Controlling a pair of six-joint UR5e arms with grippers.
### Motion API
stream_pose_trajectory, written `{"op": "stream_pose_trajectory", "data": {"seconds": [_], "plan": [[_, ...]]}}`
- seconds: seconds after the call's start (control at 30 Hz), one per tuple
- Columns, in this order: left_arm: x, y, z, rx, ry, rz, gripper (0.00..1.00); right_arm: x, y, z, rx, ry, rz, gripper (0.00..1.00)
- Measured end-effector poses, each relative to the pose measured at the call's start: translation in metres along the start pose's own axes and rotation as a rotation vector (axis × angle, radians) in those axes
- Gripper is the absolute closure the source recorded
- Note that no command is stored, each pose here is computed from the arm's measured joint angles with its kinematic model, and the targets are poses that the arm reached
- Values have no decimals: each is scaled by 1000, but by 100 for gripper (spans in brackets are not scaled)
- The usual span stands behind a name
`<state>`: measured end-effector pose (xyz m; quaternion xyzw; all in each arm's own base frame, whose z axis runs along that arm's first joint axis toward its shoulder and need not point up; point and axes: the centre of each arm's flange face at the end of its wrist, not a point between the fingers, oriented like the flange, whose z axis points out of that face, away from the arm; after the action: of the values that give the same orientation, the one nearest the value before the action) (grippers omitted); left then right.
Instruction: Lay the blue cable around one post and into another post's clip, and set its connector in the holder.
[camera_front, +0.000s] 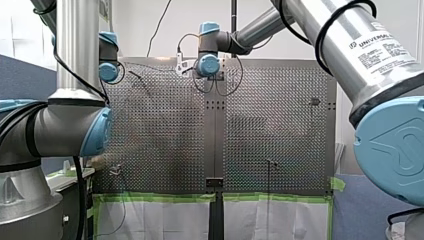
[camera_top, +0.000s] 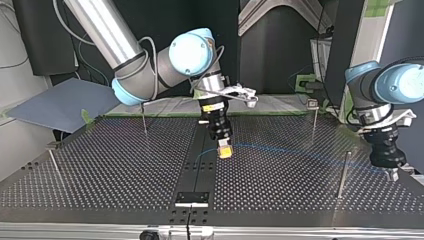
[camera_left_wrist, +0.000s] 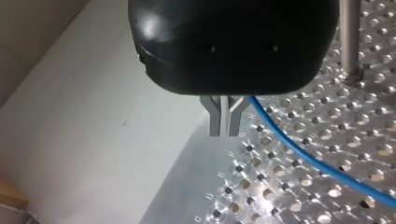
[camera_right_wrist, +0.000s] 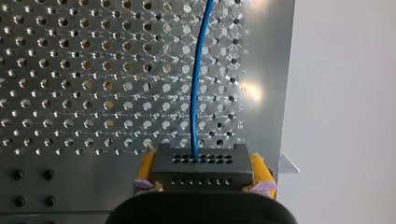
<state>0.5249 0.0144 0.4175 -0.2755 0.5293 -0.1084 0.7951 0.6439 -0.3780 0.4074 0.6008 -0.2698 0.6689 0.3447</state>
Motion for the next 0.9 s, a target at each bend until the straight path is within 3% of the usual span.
{"op": "stream_pose_trajectory", "data": {"seconds": [0.33, 0.73, 0.9], "plan": [[16, 6, 3, 11, 41, 14, 91, -11, -2, 3, 22, -9, -15, 100], [45, 12, 5, 22, 104, 16, 91, -24, 2, 7, 18, -27, -20, 100], [51, 6, 5, 38, 116, 24, 91, -26, 8, 10, 9, -29, -18, 100]]}}
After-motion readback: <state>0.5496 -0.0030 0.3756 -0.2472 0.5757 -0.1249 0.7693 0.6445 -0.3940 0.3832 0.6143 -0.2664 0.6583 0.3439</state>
